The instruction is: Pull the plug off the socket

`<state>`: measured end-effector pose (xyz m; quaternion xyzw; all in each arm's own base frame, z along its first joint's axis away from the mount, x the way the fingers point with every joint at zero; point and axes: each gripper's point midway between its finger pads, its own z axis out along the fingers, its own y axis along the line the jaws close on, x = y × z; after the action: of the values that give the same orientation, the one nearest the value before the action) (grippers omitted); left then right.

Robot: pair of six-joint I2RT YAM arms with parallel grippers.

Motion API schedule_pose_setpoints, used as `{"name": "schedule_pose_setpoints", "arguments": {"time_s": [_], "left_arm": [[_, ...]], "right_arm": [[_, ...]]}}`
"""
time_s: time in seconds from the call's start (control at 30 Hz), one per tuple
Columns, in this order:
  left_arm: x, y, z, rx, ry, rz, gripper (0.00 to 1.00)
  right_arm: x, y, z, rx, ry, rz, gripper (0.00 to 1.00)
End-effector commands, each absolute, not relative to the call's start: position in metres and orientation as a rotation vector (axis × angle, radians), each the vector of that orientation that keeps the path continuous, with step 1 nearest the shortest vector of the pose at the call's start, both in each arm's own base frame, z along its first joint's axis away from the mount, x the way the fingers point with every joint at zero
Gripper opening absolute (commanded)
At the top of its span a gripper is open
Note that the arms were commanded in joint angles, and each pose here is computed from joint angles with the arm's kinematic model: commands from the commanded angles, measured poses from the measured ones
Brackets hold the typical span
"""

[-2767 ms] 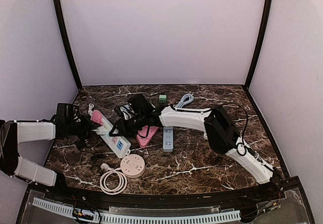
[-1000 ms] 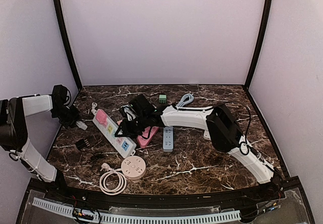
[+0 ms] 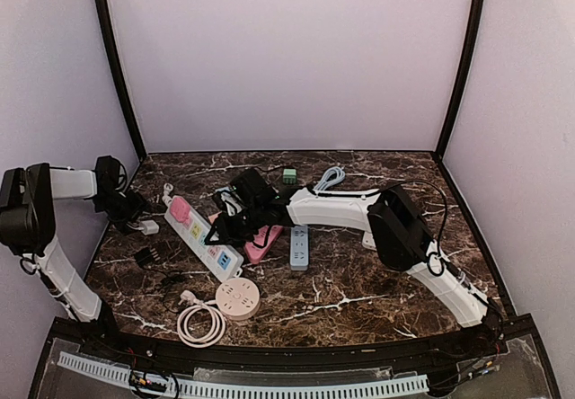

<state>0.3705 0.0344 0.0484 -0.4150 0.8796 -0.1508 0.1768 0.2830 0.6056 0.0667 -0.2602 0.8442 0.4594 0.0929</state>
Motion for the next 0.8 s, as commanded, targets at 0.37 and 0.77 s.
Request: {"name": "schedule_pose_setpoints", "arguments": {"time_s": [0.37, 0.77], "left_arm": [[0.331, 0.024, 0.107, -1.094, 2.418, -0.464, 0.88], [0.315, -0.032, 0.136, -0.978, 2.404, -0.609, 0.88]], "right_arm": [[0.290, 0.612, 0.121, -0.835, 2.317, 1.379, 0.00], [0.295, 0.606, 0.132, -0.852, 2.249, 1.177, 0.00]]}}
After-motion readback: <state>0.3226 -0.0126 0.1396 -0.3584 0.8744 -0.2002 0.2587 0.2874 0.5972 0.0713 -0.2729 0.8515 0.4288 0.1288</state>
